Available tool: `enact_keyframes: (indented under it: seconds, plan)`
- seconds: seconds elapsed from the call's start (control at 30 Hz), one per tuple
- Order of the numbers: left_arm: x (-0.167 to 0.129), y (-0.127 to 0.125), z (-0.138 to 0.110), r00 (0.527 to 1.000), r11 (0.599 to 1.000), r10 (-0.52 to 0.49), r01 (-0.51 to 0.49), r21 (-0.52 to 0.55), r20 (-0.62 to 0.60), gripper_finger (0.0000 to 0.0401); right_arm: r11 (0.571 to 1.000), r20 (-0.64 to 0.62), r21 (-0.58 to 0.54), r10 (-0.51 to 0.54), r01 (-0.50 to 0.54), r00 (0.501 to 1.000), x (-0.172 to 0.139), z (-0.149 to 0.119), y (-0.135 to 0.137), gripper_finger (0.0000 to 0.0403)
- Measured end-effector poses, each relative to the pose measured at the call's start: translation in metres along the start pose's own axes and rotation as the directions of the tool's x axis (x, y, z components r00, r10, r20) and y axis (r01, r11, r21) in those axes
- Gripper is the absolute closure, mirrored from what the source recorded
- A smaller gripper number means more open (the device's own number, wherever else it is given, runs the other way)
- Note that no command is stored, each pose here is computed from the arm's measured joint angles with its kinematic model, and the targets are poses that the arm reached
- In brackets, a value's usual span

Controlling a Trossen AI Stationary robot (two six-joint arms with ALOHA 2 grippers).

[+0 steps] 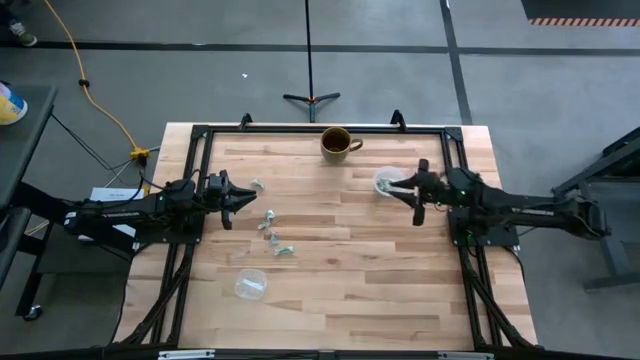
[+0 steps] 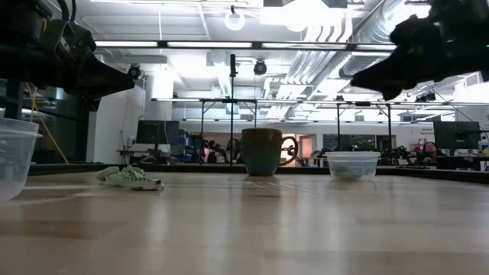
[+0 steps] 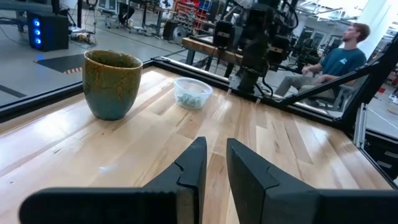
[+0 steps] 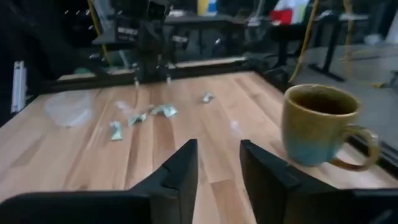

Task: Pick and place Stevia / Truvia into bins
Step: Put the stevia packet into the bottom transparent container

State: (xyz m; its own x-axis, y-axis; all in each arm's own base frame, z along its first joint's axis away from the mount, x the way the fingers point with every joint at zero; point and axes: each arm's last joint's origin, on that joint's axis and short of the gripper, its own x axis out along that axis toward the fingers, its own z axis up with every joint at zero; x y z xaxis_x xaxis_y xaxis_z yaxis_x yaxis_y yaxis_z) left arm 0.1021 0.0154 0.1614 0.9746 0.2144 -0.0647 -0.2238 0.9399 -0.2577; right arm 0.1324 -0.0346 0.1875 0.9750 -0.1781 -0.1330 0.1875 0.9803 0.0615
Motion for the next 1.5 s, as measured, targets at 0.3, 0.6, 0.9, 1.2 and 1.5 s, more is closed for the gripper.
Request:
enact_keyframes:
  seconds: [0.3,0.6,0.9,1.2,1.5]
  plan:
    - [0.000,0.000,0.000,1.000,1.000,0.000,0.000,0.000,0.000,0.0302,0.997,0.021,-0.052,0.063,-0.062,0.998,-0.022,-0.007,0.021,0.0331]
    - [0.000,0.000,0.000,1.000,1.000,-0.001,0.001,0.014,0.000,0.0302,0.997,0.123,-0.062,0.049,-0.041,0.991,-0.027,-0.025,0.026,0.0355]
    - [0.000,0.000,0.003,0.999,0.995,0.002,-0.005,0.095,0.033,0.0286,0.998,0.111,-0.065,-0.017,0.025,0.994,-0.027,-0.027,0.024,0.0360]
    - [0.008,-0.009,0.031,1.000,0.993,-0.002,0.001,0.114,0.006,0.0116,0.996,0.054,-0.075,-0.034,0.038,0.998,-0.026,-0.032,0.023,0.0356]
    - [0.063,-0.017,0.043,0.843,0.913,0.174,0.055,0.403,-0.508,0.0134,0.995,0.060,-0.035,-0.086,0.088,0.995,-0.026,-0.032,0.021,0.0353]
